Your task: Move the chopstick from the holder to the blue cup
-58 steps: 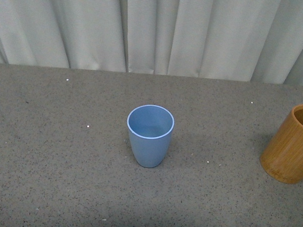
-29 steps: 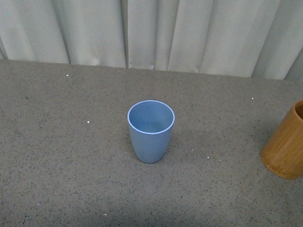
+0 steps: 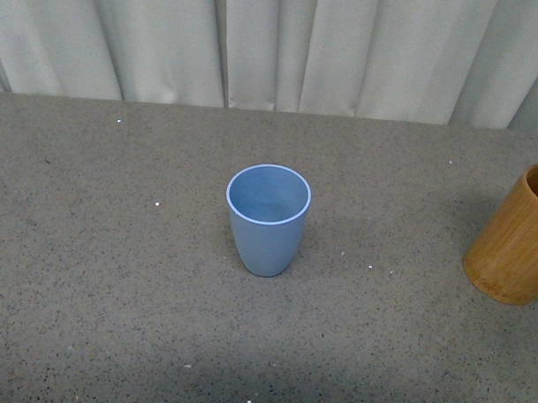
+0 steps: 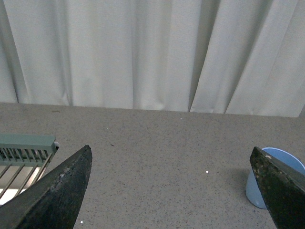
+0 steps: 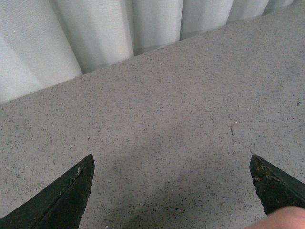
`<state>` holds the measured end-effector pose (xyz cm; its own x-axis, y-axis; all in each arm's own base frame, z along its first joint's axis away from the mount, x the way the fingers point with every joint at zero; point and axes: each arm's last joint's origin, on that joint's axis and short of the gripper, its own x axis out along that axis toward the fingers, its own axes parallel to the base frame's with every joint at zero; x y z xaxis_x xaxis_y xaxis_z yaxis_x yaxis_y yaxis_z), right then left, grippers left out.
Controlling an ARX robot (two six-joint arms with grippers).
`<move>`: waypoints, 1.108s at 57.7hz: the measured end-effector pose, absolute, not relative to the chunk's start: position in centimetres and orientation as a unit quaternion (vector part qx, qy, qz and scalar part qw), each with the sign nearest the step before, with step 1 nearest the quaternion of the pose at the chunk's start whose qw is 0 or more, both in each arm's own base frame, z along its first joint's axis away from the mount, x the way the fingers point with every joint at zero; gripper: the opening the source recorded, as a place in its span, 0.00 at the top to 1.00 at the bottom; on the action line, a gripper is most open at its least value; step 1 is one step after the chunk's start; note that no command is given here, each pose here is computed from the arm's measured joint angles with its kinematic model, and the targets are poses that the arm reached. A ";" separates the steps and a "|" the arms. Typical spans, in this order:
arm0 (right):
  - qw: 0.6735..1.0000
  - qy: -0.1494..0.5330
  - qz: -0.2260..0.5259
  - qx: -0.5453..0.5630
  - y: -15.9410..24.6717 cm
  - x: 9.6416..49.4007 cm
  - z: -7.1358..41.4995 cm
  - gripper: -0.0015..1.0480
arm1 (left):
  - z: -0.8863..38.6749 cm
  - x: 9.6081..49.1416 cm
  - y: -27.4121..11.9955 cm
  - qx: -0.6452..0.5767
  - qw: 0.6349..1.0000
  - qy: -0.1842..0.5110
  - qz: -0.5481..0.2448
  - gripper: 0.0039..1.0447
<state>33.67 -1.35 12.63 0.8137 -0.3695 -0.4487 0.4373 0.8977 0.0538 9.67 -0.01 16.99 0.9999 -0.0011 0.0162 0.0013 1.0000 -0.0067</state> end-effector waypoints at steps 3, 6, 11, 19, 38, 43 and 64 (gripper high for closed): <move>0.948 0.220 -0.216 0.074 -1.1 33.7 12.5 0.20 | 17.0 9.7 0.0 -0.003 1.000 -0.008 -0.001 0.06; 0.948 0.223 -0.215 0.072 -0.9 33.7 12.3 0.30 | 17.0 9.7 0.0 -0.003 1.000 -0.008 -0.001 0.06; 0.948 0.227 -0.212 0.071 -0.6 33.8 12.0 0.42 | 17.0 9.7 0.0 -0.003 1.000 -0.008 -0.001 0.06; 0.948 0.232 -0.208 0.070 -0.5 33.8 11.5 0.61 | 17.0 9.7 0.0 -0.003 1.000 -0.008 -0.001 0.06; 0.952 0.222 -0.195 0.078 -0.3 34.0 11.4 0.99 | 17.0 9.7 0.0 -0.003 1.000 -0.008 -0.001 0.06; 0.954 0.218 -0.190 0.077 -0.3 34.1 11.5 0.99 | 17.0 9.7 0.0 -0.003 1.000 -0.008 -0.001 0.06; 0.969 0.186 -0.149 0.056 0.3 34.1 12.8 0.99 | 17.0 9.7 0.0 -0.003 1.000 -0.008 -0.001 0.06</move>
